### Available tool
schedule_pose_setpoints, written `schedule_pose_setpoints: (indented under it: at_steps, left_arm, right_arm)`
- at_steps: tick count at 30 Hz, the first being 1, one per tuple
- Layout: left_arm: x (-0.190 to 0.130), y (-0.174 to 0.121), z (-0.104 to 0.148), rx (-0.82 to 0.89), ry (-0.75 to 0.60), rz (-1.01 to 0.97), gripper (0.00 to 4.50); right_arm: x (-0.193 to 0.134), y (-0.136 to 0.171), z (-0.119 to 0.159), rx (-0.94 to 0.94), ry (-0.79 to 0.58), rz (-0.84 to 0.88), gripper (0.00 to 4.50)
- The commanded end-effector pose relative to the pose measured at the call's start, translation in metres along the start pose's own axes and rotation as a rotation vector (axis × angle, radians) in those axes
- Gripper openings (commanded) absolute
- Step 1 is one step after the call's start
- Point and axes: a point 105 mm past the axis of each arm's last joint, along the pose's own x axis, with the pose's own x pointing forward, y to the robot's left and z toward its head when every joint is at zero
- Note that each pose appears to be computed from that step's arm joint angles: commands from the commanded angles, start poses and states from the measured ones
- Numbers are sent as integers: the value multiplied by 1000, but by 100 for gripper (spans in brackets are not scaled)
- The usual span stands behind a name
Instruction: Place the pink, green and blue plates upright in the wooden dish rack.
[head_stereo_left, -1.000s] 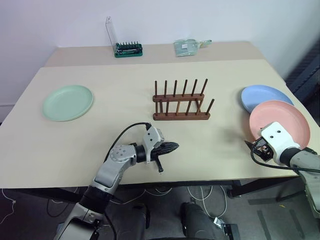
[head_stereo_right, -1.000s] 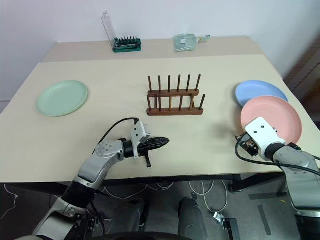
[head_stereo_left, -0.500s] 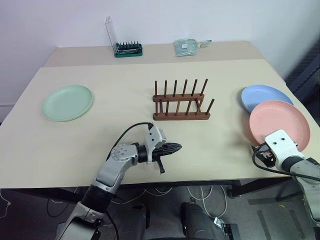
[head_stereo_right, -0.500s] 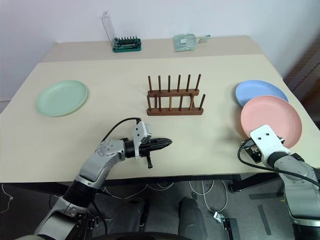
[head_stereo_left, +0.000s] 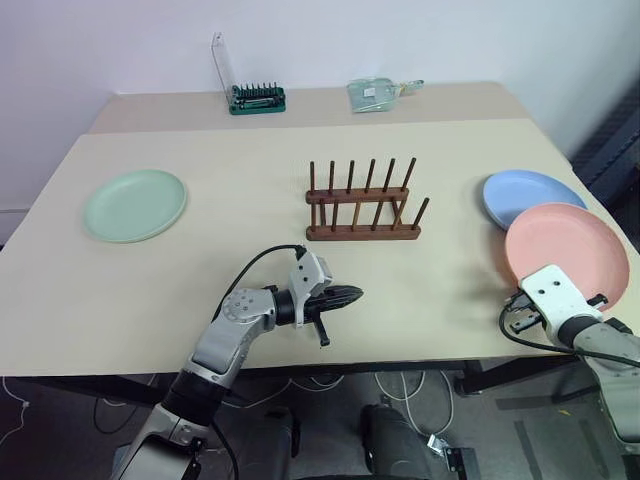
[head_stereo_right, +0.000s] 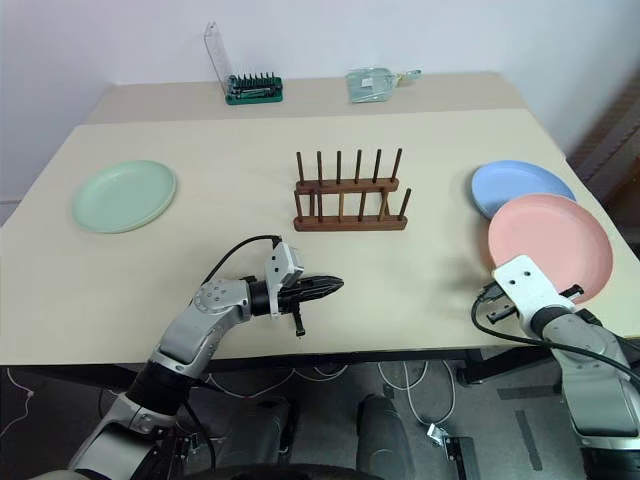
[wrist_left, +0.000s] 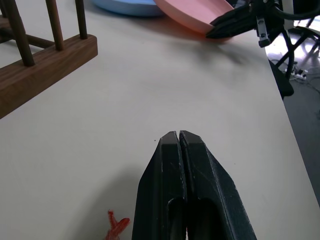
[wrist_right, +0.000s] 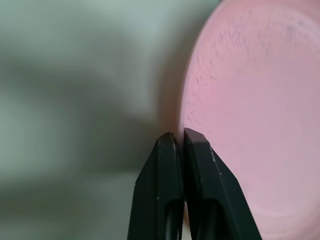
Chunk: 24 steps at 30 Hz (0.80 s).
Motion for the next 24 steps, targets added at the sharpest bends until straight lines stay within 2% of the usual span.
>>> schedule_pose_setpoints:
  at_steps: [1, 4, 6, 9, 12, 15, 19, 24]
  left_arm:
    - [1, 0, 9, 27, -26, -6, 0]
    - [1, 1, 9, 28, -23, -4, 0]
    - [1, 2, 8, 28, -21, -3, 0]
    - [2, 3, 8, 30, -19, -1, 0]
    - [2, 4, 8, 33, -20, 4, 0]
    - [2, 5, 7, 33, -20, 10, 0]
    - [1, 8, 8, 41, -20, 25, 0]
    - [-2, 12, 9, 53, -20, 45, 0]
  right_arm:
    - [-5, 1, 8, -33, -30, 13, 2]
    - [-9, -3, 19, -101, -61, 9, 2]
    - [-11, -24, 43, -191, -132, -61, 2]
    - [-16, -47, 90, -211, -293, -125, 2]
    - [-26, -54, 143, -160, -493, -91, 2]
    - [-36, -49, 183, -53, -651, 9, 2]
    - [-61, -31, 250, 236, -947, 383, 2]
    - [-66, -31, 274, 470, -1035, 650, 2]
